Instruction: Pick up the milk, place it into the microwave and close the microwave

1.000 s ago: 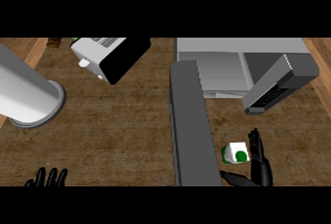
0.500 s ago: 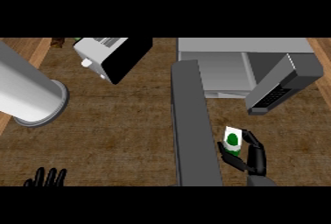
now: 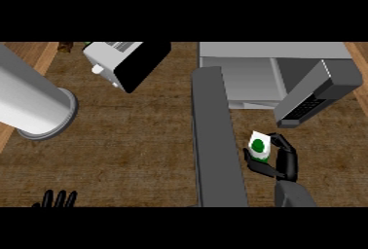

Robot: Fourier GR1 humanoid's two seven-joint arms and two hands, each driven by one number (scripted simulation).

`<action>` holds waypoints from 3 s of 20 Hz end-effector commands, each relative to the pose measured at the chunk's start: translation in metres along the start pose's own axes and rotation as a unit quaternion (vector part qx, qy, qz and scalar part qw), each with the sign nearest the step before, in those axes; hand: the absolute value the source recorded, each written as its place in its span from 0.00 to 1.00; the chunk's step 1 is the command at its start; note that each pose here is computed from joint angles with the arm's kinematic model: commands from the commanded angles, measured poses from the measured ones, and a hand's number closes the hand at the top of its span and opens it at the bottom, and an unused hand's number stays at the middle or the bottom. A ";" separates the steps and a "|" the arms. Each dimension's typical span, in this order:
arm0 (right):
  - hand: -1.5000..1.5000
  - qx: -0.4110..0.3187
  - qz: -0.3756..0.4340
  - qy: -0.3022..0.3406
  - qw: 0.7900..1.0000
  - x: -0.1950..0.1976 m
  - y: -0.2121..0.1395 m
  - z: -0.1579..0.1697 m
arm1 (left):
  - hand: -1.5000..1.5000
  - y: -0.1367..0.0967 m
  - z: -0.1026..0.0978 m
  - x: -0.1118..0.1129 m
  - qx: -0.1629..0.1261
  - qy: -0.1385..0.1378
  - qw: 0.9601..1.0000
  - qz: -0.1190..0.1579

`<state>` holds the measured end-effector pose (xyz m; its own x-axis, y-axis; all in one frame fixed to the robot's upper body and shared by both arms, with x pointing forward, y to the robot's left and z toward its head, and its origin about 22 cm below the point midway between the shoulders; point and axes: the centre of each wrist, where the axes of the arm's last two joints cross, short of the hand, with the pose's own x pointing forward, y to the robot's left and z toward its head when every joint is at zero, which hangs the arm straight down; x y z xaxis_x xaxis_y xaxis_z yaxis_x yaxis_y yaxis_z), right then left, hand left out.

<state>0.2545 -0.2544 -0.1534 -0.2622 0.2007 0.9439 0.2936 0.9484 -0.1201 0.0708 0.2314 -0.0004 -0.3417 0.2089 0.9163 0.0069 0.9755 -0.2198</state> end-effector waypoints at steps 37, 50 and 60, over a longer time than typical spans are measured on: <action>1.00 0.082 -0.159 -0.052 0.983 0.120 0.011 -0.017 | 0.00 0.006 0.031 0.008 0.006 0.000 1.000 0.005; 1.00 0.089 -0.051 -0.037 0.994 0.122 0.068 -0.075 | 0.00 0.023 0.009 0.006 0.016 0.007 1.000 0.000; 1.00 0.059 -0.036 0.011 0.998 0.099 0.097 -0.129 | 0.00 0.035 0.001 0.014 0.015 0.007 1.000 -0.005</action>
<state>0.3492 -0.1788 -0.0429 -0.2792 0.1429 0.9495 0.1537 0.9828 -0.1027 0.0596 0.2599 0.0023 -0.3328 0.2094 0.9194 -0.0196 0.9733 -0.2288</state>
